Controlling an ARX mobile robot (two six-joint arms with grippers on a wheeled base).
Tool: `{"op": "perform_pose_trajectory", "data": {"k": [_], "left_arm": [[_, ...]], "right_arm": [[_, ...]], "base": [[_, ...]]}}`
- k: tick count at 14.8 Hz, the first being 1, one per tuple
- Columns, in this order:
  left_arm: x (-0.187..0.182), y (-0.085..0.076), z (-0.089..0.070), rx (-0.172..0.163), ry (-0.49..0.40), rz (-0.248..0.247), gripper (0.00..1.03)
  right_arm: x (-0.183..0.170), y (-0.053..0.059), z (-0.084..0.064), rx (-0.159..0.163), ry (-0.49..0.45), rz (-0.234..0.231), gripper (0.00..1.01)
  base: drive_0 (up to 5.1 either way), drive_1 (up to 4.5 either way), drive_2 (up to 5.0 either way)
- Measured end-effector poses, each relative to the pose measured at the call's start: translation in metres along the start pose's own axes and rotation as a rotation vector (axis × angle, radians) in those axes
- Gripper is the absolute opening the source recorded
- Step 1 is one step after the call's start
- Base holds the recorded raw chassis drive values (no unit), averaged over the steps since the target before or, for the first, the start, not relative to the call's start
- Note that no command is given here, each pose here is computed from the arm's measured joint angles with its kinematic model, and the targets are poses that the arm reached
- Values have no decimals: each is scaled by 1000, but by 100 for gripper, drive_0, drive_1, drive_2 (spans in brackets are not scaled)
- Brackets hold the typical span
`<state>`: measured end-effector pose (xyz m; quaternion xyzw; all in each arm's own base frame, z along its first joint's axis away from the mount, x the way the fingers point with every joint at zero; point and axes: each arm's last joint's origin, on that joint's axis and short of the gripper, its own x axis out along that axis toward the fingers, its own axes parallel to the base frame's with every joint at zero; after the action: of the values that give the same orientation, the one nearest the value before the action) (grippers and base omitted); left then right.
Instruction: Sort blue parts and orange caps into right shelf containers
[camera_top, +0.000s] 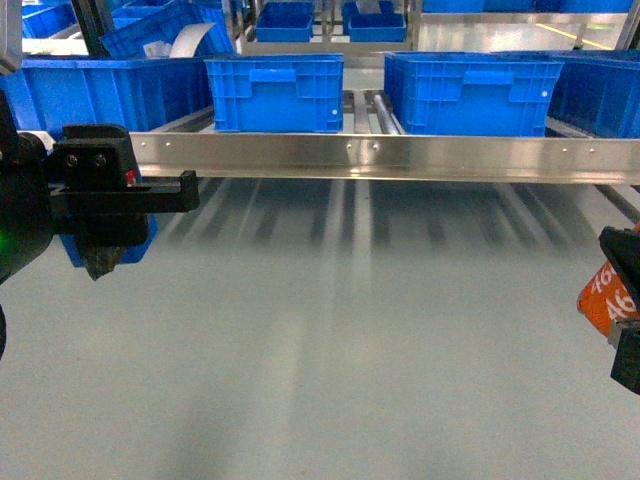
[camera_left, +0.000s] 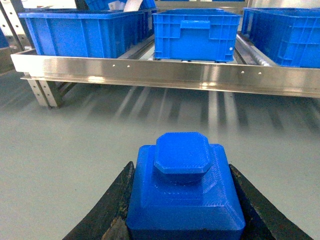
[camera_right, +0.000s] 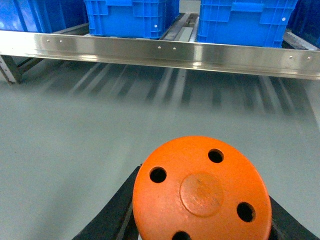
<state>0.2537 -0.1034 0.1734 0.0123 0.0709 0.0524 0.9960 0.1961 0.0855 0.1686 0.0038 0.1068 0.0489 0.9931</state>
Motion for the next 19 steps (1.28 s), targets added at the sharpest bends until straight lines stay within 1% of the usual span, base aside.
{"op": "perform_pose_trajectory", "data": {"k": [1,10,19], "left_arm": [[0,0,-1,4,7,-1,40],[0,0,0,2,3,-1,40],[0,0,-1,1,3,0,40]], "right_arm": [[0,0,-1,-3,9,-1,44],[0,0,-1,-2,6,-1,44],[0,0,-1,-2,6,-1,44]], "base": [[0,0,0],[0,0,0],[-9,422,-441]]}}
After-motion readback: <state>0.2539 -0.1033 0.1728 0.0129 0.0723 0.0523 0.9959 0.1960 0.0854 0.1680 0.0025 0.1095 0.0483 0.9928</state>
